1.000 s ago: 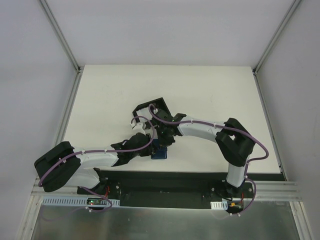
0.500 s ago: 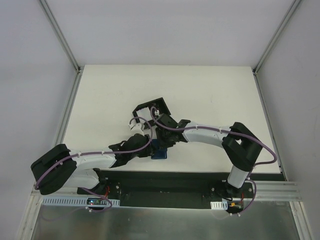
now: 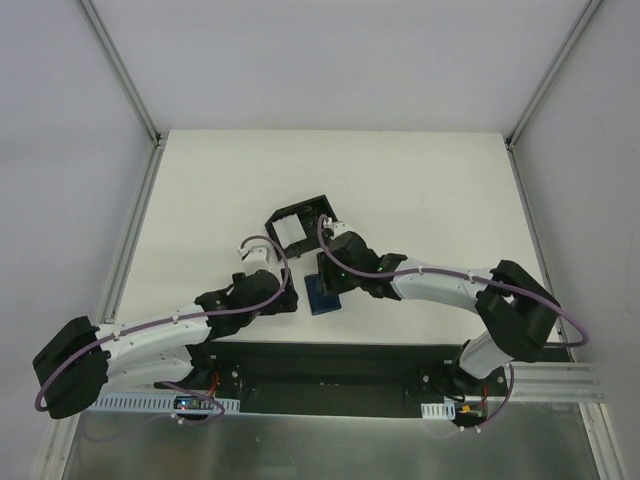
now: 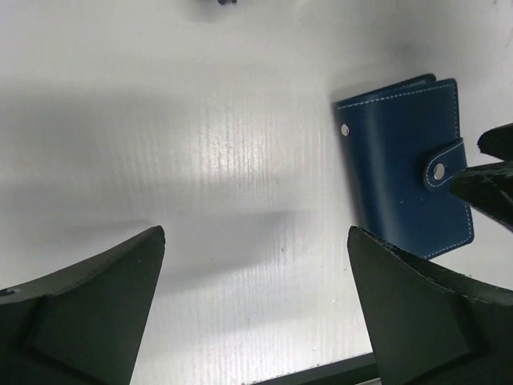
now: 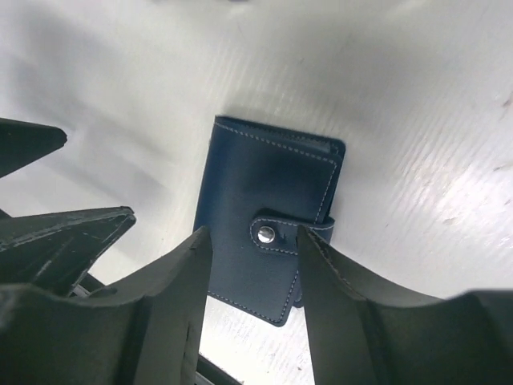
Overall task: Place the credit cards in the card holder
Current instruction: Close the card holder at the center of the board, then reset both arms
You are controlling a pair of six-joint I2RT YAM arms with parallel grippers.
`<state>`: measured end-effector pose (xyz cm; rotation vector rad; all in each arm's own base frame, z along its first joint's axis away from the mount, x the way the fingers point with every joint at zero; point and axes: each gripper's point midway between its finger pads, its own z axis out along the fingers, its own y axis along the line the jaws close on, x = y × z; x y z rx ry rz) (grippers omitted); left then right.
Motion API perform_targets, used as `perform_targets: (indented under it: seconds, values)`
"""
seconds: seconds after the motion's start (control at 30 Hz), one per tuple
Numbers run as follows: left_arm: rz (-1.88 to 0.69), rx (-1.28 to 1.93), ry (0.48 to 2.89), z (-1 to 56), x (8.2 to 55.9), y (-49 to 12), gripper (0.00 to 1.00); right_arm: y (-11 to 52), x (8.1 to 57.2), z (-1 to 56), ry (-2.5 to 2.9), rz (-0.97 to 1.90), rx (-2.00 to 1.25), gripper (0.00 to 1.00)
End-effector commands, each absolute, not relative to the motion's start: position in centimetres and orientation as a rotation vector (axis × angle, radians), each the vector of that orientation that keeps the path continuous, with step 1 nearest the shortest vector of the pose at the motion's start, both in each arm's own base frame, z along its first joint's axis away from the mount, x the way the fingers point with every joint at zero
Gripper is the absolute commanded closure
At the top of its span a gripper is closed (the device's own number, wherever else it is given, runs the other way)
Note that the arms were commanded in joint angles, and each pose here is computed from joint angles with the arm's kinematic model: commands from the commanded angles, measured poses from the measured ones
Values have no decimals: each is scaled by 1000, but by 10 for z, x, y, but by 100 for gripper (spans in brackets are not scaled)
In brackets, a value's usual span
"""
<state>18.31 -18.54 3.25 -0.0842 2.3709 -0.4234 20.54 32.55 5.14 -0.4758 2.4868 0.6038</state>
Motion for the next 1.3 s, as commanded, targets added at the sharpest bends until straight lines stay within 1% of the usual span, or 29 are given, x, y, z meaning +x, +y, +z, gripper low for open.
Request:
perform_targets:
  seconds: [0.0,0.1,0.4,0.6,0.7,0.9,0.93,0.97,1.13,1.17,1.27]
  values:
    - [-333,-94,2300,56,192,-163,1,336,226,98,2279,688,-467,50]
    - [-335,-118,2284,59,194,-153,1,330,226,102,2256,688,-442,47]
    - [-319,-180,2316,54,195,-134,1,300,220,89,2261,645,-328,46]
    - [-296,-217,2314,52,198,-119,1,270,220,79,2273,601,-220,36]
    - [-253,-247,2310,54,202,-105,1,250,225,82,2251,570,-151,30]
    - [-227,-416,2264,64,219,-72,1,184,240,93,2197,450,24,16]
    - [-243,-449,2256,65,222,-70,1,173,245,104,2152,438,62,13]
    - [-248,-491,2243,67,225,-66,1,157,245,100,2166,379,88,11]
    - [-200,-654,2192,78,241,-39,1,95,253,123,2063,228,240,1]
    - [-190,-668,2175,87,246,-37,1,87,254,125,2050,216,260,3]
    - [-92,-737,2160,95,250,-23,1,63,254,115,2128,214,371,4]
